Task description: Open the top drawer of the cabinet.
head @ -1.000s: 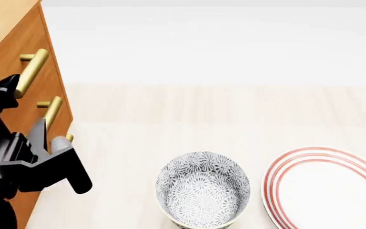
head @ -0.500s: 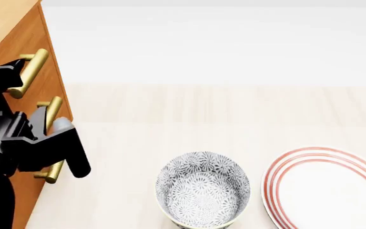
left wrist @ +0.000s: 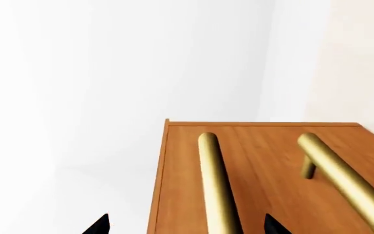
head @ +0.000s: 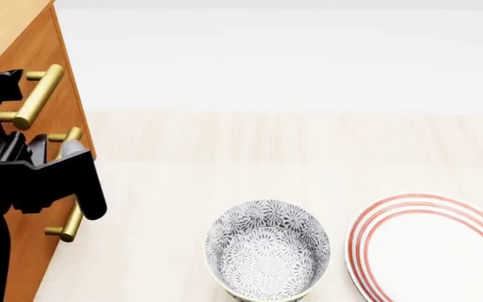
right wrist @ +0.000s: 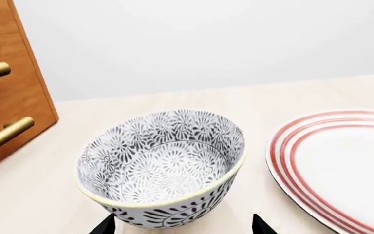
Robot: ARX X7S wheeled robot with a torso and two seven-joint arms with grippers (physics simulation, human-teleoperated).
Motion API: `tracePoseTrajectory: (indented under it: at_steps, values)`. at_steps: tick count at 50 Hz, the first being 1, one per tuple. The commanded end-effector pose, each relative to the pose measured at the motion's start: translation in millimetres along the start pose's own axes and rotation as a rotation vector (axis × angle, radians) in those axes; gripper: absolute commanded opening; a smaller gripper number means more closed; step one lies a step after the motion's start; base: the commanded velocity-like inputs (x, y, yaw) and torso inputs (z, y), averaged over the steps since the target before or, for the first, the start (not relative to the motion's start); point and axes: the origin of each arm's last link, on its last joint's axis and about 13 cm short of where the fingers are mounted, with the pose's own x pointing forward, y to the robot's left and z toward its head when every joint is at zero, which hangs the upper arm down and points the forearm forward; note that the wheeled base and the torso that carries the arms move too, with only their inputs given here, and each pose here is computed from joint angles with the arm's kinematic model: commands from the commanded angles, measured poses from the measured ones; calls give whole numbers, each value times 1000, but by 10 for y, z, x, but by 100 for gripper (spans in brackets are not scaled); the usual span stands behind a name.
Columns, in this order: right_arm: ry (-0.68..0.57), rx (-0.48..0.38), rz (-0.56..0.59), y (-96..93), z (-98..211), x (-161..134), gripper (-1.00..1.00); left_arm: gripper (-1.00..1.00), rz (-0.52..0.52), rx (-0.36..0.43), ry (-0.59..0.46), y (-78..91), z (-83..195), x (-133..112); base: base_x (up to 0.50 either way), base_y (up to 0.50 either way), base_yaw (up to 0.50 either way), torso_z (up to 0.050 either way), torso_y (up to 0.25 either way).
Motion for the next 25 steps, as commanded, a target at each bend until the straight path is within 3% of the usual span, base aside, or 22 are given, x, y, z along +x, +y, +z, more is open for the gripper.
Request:
tracePoseTrajectory:
  at_steps: [1, 25]
  values:
    - [-8, 4, 3, 6, 3, 10, 100, 100, -30, 2, -6, -30, 10, 57, 0, 0, 0, 0, 0]
    - [-1, 10, 9, 7, -9, 10, 100, 100, -55, -24, 56, -135, 7, 195, 0, 0, 0, 0, 0]
